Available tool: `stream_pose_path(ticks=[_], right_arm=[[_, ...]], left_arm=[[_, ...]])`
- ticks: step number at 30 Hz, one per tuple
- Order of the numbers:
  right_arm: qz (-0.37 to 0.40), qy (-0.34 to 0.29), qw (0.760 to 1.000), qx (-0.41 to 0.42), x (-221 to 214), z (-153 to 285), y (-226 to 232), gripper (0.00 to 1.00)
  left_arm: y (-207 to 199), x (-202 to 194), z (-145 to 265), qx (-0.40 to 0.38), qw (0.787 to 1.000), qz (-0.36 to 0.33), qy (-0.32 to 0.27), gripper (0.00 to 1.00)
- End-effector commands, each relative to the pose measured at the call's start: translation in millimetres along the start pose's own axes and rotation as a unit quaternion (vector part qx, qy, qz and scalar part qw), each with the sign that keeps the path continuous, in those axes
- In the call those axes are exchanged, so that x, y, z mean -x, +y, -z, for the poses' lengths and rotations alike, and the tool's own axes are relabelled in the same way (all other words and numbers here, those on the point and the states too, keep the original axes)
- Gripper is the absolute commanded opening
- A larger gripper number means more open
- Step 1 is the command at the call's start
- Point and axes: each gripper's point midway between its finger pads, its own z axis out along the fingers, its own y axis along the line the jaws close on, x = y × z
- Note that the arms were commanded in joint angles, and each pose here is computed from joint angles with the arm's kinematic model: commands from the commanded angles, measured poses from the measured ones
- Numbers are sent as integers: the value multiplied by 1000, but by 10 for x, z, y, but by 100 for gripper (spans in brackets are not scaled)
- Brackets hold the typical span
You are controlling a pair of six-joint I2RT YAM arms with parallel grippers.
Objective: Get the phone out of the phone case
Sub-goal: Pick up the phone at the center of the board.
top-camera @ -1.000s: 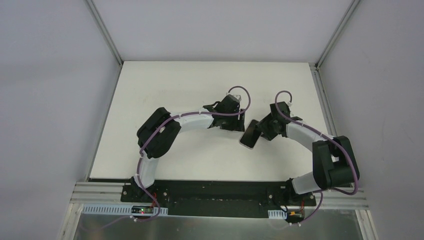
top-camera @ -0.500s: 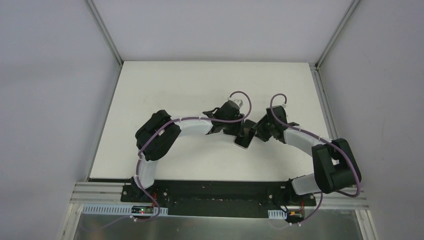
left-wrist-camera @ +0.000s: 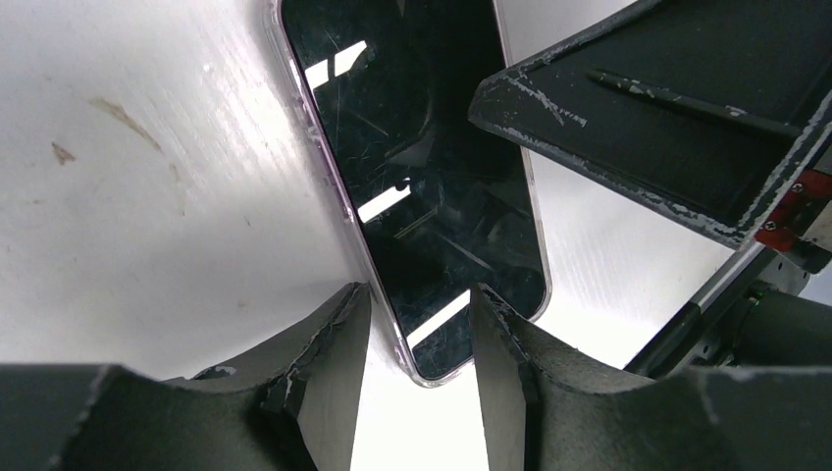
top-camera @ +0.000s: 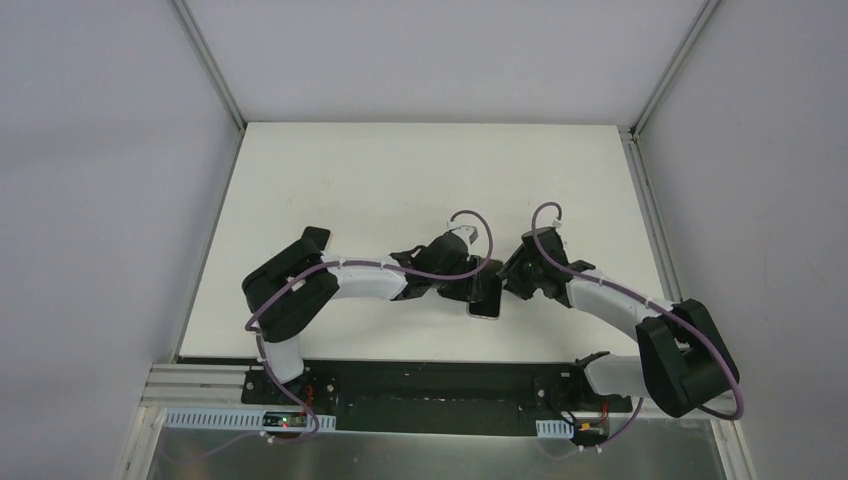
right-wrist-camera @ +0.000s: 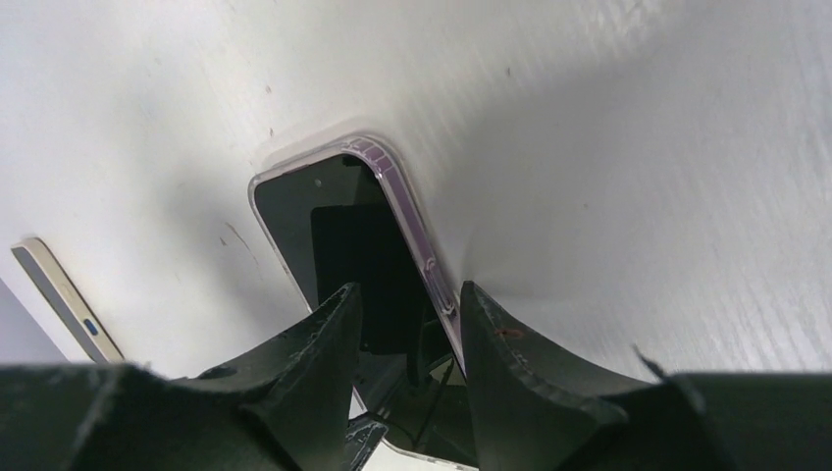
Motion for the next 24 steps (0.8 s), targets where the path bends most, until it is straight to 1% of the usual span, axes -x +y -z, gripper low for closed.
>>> stream_pose_path(ticks=[1, 3, 5, 7, 10, 13, 14, 16, 18, 19, 22, 23, 24], right_arm=[[28, 14, 997, -68, -173, 63, -366, 45], [32, 5, 997, -71, -139, 97, -383, 46], [37, -9, 997, -68, -91, 170, -379, 49], [48, -26, 997, -63, -31, 285, -364, 56], [84, -58, 994, -32, 58, 538, -234, 76], [149, -99, 984, -9, 109, 793, -96, 97], [166, -117, 979, -8, 149, 865, -66, 99], [182, -143, 973, -16, 235, 959, -45, 99], [174, -166, 970, -17, 325, 1000, -4, 100], [169, -176, 970, -13, 357, 999, 14, 100], [141, -194, 970, 28, 376, 937, 122, 100], [142, -187, 971, 44, 341, 929, 165, 100], [159, -167, 971, 58, 266, 928, 207, 100]], left_arm=[[177, -177, 89, 37, 999, 12, 7, 45], [203, -157, 143, 43, 999, 13, -3, 47], [213, -125, 223, 45, 999, 13, -15, 50], [218, -101, 325, 45, 999, 13, -27, 57], [281, -42, 517, 55, 997, 13, -57, 65], [368, -3, 750, 65, 994, 15, -91, 69], [412, 12, 821, 72, 992, 17, -102, 70], [514, 33, 958, 90, 988, 23, -124, 72], [621, 54, 1097, 114, 983, 29, -142, 75], [697, 59, 1179, 131, 979, 32, -150, 83], [804, 107, 1382, 148, 971, 35, -182, 91], [830, 114, 1441, 149, 969, 38, -193, 94], [880, 137, 1515, 156, 964, 45, -210, 98]])
